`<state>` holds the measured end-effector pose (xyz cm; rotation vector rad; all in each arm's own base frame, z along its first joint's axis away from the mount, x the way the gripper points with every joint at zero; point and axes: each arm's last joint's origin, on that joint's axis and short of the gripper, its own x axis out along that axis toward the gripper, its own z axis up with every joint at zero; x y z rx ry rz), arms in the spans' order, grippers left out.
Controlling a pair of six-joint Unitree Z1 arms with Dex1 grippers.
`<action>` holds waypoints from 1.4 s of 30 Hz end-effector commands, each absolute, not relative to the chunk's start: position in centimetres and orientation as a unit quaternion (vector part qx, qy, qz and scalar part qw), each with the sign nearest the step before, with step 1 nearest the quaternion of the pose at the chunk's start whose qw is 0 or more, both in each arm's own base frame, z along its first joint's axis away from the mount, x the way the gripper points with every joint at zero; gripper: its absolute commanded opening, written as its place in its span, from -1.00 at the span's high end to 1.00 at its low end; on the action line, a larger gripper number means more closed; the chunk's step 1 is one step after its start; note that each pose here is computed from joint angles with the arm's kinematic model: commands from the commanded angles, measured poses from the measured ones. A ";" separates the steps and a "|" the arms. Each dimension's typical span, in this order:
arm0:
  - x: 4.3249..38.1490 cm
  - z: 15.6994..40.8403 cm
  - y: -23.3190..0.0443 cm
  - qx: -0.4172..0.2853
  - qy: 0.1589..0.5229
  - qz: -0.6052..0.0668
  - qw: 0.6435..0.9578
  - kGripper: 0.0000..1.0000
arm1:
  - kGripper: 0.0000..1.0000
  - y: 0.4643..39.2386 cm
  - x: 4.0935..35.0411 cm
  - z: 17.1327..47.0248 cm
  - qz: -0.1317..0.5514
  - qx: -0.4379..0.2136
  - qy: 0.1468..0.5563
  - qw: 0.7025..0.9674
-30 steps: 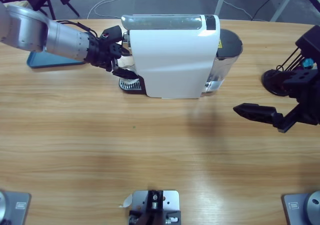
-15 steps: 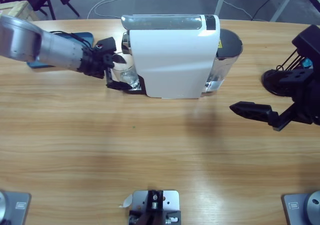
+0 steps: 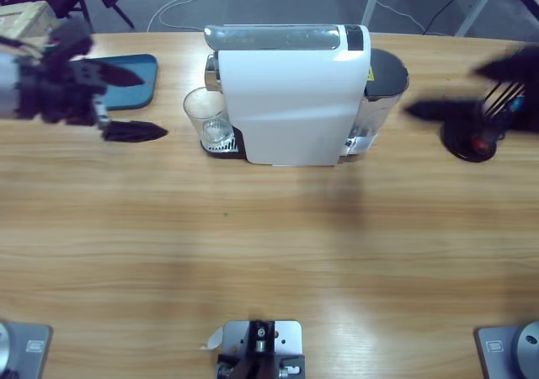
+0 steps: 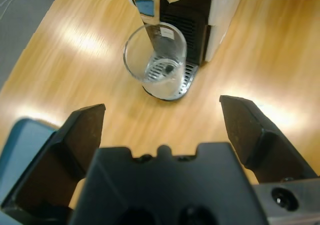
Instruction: Pour coffee
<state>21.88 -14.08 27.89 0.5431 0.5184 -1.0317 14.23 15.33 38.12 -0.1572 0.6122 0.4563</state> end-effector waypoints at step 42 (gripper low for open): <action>15.7 27.9 -11.3 0.214 0.284 -0.378 0.855 -1.00 | 1.00 23.6 32.7 38.5 0.197 -0.087 0.487 0.847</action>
